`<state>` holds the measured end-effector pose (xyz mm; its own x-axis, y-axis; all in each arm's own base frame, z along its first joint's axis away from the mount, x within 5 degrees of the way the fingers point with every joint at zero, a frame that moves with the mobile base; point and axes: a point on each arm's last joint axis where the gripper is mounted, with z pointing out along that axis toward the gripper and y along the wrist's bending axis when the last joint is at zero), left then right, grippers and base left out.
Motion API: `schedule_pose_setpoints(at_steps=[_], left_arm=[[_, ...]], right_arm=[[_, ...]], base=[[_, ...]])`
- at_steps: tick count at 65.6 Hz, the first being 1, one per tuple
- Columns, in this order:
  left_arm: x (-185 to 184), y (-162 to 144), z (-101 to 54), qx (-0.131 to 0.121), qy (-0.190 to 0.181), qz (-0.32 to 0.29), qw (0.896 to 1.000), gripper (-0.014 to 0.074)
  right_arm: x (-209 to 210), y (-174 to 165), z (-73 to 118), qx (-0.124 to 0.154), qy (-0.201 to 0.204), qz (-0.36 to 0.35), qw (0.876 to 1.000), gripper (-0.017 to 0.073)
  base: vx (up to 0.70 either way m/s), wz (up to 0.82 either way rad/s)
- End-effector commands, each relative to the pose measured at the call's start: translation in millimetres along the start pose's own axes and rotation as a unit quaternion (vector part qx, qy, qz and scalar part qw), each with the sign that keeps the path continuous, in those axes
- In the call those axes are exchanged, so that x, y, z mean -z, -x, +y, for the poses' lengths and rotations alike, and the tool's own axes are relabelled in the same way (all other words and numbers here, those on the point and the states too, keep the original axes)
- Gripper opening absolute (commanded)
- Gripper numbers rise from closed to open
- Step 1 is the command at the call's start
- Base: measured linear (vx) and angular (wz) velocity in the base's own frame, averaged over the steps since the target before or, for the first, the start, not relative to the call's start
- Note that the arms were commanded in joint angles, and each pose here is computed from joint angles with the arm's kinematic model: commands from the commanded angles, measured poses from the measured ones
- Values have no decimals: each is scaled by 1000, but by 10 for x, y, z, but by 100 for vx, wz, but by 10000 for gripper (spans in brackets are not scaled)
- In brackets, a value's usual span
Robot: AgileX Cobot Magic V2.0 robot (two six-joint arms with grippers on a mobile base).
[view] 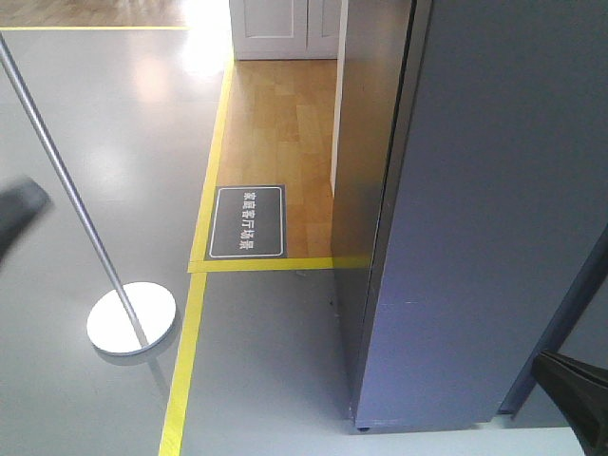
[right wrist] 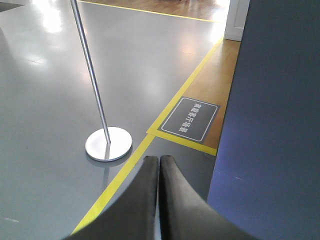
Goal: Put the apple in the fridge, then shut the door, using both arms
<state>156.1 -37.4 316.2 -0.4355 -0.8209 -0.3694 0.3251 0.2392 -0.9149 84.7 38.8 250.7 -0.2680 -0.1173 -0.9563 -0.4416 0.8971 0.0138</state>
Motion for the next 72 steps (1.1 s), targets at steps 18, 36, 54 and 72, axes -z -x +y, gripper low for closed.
schedule_pose_setpoints(at_steps=[18, 36, 54, 72], left_arm=[[38, 120, -70, 40, -58, -79, 994, -6], [108, -31, 175, -273, -2, -81, 959, -6], [388, -86, 538, -349, 137, -137, 917, -6], [756, -344, 834, -427, 223, -103, 871, -6]], right_arm=[[15, 108, -21, -7, -10, -23, 1000, -3], [15, 108, -21, -7, -10, -23, 1000, -3], [15, 108, -21, -7, -10, -23, 1000, -3], [15, 108, -21, -7, -10, -23, 1000, -3]], base=[[0, 0], [0, 0], [0, 0], [0, 0]])
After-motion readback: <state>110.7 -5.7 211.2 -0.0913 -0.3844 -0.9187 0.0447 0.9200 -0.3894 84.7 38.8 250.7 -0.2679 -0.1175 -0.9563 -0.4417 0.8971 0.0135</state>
